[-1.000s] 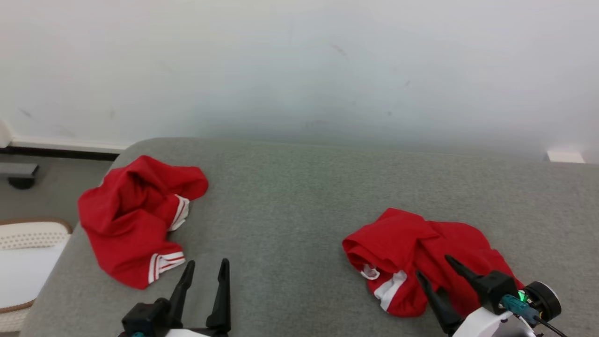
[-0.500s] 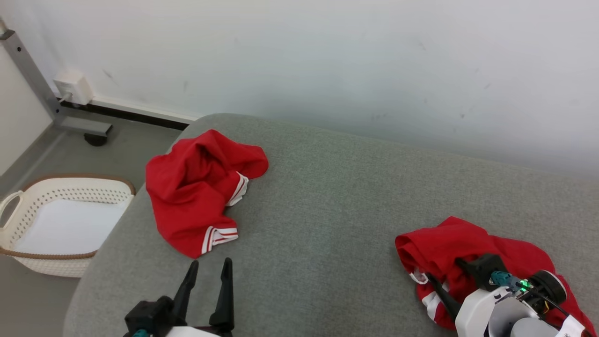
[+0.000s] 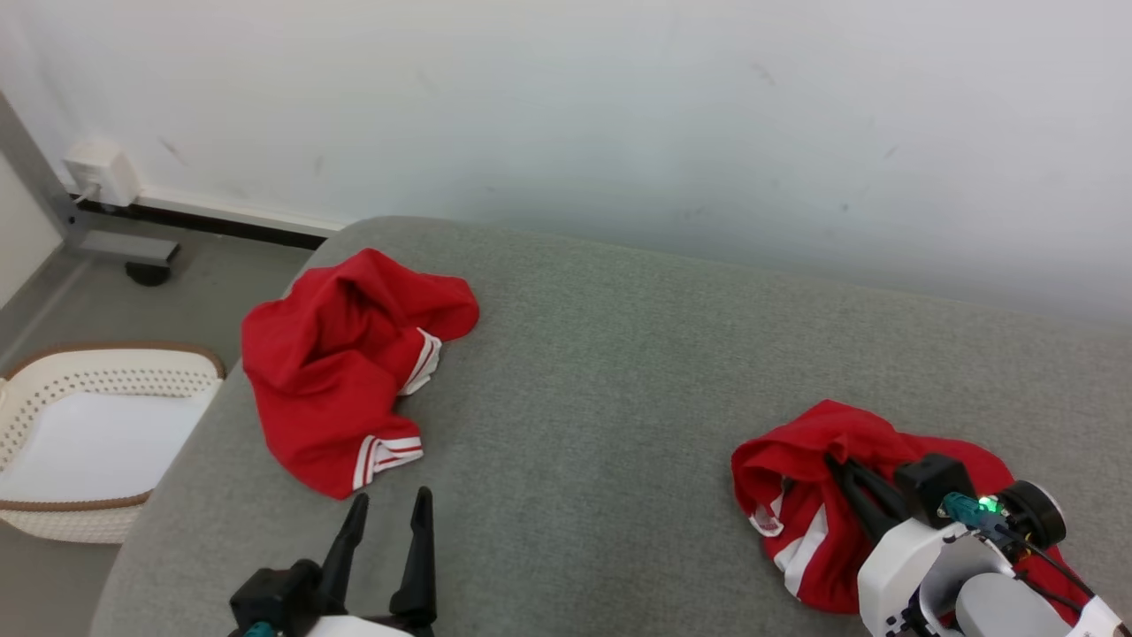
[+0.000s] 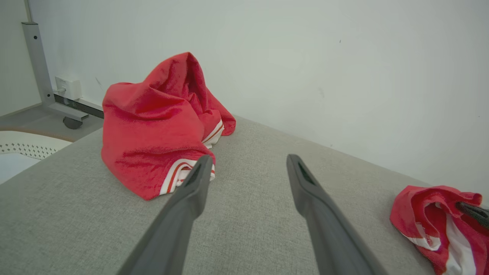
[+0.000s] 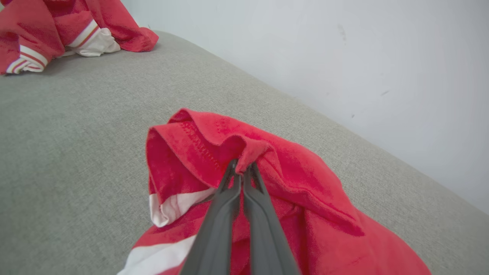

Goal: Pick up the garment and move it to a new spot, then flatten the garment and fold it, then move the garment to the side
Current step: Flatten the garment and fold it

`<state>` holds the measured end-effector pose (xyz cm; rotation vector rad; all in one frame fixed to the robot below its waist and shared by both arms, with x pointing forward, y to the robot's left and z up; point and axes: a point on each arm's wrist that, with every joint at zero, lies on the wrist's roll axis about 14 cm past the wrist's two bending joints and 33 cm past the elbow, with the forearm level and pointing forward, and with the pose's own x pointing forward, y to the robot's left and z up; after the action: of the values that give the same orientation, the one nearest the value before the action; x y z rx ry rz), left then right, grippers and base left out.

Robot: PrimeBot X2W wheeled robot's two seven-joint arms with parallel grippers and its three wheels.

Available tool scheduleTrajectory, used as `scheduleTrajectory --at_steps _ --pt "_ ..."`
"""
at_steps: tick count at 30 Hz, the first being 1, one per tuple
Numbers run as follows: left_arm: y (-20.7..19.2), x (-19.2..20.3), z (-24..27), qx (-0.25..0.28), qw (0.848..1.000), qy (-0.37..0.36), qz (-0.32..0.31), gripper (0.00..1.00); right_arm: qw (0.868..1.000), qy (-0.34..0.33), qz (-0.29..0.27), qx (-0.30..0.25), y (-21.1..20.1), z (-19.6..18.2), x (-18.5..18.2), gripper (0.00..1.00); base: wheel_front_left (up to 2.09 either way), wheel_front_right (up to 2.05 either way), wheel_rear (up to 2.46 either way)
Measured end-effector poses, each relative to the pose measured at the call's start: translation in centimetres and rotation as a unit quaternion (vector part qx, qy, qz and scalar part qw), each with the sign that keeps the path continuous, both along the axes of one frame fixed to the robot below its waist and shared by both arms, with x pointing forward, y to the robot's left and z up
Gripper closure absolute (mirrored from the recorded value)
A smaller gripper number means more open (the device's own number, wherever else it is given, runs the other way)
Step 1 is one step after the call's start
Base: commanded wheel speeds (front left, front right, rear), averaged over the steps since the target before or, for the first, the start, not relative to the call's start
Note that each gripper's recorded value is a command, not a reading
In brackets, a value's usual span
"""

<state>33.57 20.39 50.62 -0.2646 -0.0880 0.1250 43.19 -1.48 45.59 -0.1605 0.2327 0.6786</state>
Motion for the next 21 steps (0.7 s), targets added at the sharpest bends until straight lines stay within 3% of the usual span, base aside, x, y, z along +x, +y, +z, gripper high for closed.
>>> scheduleTrajectory --at_steps 7,10,21 --pt "-2.3 1.3 -0.1 0.003 0.999 0.001 -0.041 0.00 0.994 -0.058 -0.072 0.054 -5.5 4.3 1.6 1.00 0.00 0.00 0.00" --pt "-3.6 1.9 -0.3 0.003 0.998 0.002 -0.062 0.00 0.988 -0.085 -0.122 0.033 -10.7 5.6 2.0 1.00 0.00 0.00 0.00" --pt "-9.2 4.6 -0.8 0.010 0.988 0.008 -0.153 0.00 0.956 -0.036 -0.292 0.018 -23.9 3.9 -3.7 1.00 0.00 0.00 0.00"
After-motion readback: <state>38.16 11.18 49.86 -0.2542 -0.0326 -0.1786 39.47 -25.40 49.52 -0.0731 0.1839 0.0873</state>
